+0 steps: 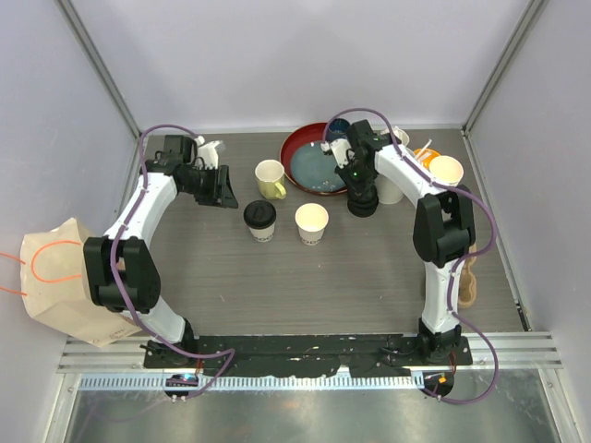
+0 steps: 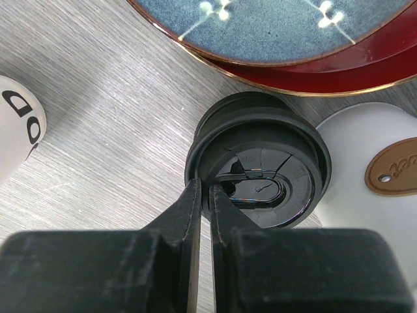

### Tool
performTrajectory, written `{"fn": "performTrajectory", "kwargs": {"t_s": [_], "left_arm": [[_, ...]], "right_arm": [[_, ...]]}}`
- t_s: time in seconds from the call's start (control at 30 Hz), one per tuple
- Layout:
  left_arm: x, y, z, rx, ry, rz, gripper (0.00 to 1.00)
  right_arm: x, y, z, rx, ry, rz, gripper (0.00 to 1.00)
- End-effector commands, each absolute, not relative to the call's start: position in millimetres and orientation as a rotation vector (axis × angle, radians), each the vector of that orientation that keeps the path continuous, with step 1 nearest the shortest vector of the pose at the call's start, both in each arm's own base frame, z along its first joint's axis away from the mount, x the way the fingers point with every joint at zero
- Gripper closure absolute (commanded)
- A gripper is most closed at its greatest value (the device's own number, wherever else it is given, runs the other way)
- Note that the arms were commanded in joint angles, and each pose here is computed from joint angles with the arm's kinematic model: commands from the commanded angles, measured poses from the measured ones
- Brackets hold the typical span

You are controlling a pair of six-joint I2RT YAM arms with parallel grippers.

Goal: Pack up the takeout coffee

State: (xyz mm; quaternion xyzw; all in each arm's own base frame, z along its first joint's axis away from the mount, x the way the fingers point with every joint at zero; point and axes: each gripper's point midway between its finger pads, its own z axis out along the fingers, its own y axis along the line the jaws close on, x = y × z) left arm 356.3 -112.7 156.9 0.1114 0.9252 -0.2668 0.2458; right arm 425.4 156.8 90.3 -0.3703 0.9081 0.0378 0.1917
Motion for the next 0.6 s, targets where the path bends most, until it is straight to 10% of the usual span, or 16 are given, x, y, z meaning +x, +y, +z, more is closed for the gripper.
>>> {"fn": "performTrajectory", "kwargs": {"t_s": [0.0,0.57], "left_arm": [[356.4,-114.9,168.7,0.33,2.49,-0.75,0.53],[355.6,-116.2,219.4,0.368,2.377,-0.704,0.44]], "right_arm": [[435.2,160.7,136.1,-0.963,2.465,0.115,0.98],[341.3,265.9,206.8,-1.054,2.292,0.436,0.99]]}}
